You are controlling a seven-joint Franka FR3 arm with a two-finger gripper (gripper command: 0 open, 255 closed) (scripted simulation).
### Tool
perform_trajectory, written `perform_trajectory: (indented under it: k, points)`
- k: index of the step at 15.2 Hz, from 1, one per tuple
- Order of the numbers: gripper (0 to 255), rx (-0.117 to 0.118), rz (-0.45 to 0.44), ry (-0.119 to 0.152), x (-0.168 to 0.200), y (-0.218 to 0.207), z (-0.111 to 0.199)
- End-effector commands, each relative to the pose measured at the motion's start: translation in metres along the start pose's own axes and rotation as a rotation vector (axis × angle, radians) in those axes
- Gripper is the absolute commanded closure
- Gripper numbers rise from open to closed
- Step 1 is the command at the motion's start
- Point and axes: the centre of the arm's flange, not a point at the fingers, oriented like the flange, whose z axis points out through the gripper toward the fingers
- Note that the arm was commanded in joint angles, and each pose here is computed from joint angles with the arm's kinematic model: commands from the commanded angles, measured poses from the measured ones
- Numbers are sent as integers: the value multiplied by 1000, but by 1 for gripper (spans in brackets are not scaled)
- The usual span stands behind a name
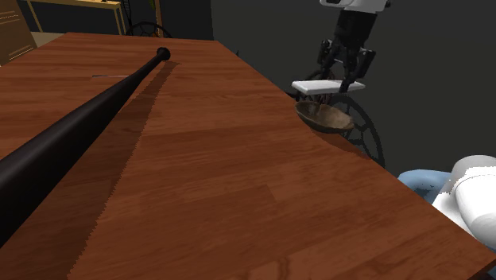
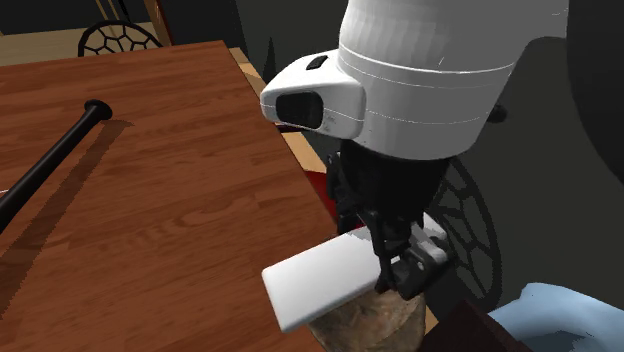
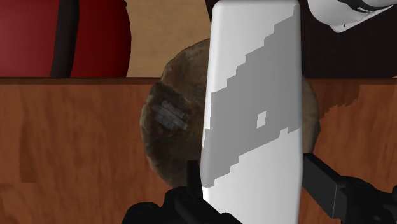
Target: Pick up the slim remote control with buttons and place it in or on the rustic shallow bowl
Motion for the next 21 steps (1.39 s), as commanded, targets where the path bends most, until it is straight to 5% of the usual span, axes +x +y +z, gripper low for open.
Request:
perform_trajectory:
  k: [1,13,20,21]
  points:
    - [255,0,0,0,-2,-5,9]
    - [255,0,0,0,-3,-5,70]
    - [255,0,0,0,-3,-5,70]
    - [0,0,0,0,-3,-5,70]
